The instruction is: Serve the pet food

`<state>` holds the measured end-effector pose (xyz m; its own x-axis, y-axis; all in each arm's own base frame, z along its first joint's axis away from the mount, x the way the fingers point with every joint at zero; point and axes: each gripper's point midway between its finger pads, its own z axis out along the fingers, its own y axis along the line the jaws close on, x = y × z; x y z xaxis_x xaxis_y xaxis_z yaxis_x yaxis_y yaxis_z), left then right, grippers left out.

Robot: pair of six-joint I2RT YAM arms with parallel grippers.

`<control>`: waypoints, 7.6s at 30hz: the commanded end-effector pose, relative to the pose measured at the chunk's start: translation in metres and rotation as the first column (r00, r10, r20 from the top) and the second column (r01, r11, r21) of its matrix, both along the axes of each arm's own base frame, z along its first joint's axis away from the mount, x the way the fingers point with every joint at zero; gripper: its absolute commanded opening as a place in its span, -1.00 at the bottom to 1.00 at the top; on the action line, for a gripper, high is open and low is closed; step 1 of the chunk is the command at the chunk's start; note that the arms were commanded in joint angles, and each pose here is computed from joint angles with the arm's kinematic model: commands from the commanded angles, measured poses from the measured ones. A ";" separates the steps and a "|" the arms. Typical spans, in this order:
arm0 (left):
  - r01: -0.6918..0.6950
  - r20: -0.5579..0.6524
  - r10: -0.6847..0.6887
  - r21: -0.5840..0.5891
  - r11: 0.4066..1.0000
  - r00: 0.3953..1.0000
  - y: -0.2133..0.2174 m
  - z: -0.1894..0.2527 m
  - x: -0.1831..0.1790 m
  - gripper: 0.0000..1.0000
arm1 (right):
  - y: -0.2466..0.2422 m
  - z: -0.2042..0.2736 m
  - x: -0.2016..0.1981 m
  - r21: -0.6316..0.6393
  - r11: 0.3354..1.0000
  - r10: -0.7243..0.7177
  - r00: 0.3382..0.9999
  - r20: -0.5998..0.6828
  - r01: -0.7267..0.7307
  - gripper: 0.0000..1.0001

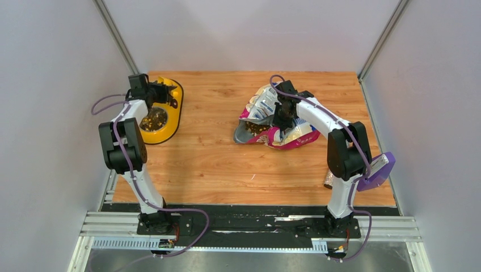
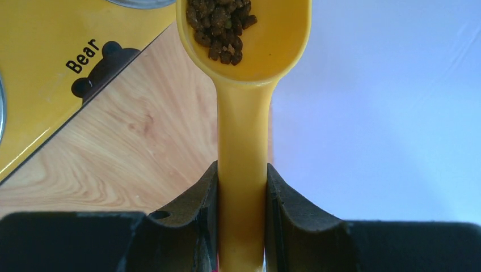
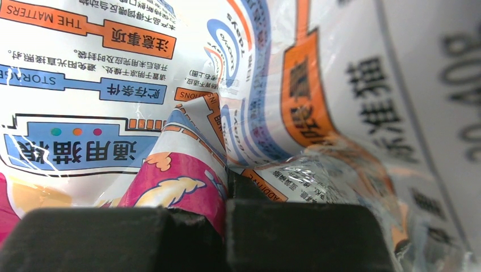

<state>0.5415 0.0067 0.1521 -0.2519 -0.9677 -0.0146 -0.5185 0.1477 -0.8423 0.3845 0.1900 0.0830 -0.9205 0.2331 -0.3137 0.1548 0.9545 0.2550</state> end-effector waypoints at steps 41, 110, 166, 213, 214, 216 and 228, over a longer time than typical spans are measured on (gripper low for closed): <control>-0.056 0.080 0.082 -0.278 0.959 0.993 -0.003 0.043 -0.020 -1.00 | -0.028 0.021 0.038 -0.048 0.995 -0.081 0.986 0.145 0.089 -1.00; 0.472 0.075 -0.925 0.843 0.258 0.373 -0.279 0.002 -0.155 0.31 | 0.015 0.066 0.005 0.165 0.983 0.051 0.985 0.166 -0.079 -1.00; 0.231 0.191 -0.575 0.782 0.579 0.796 -0.199 0.194 -0.152 -1.00 | 0.117 0.276 -0.070 0.088 0.751 0.434 0.590 0.680 -0.654 0.81; 0.240 0.242 -0.870 0.898 0.369 0.430 -0.209 0.253 -0.171 0.52 | 0.061 0.232 -0.101 -0.364 0.620 0.664 0.217 0.716 -0.695 -1.00; 0.201 0.211 -0.898 0.931 0.305 0.385 -0.208 0.256 -0.173 0.59 | 0.059 0.234 -0.103 -0.387 0.601 0.675 0.184 0.715 -0.699 -1.00; 0.145 0.164 -0.926 0.964 0.224 0.340 -0.198 0.258 -0.175 0.69 | 0.054 0.239 -0.105 -0.419 0.571 0.686 0.131 0.715 -0.706 -1.00; -0.113 0.114 -0.993 0.987 0.113 0.000 -0.166 0.243 -0.190 0.77 | 0.036 0.251 -0.102 -0.396 0.448 0.713 0.053 0.699 -0.801 -1.00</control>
<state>0.3665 -0.1432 0.3954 -0.1213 0.0357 -0.9920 0.6904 0.7211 -0.0585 0.2864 0.2206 0.2831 -0.2031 -0.4233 -0.8829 -0.8600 0.5083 -0.0458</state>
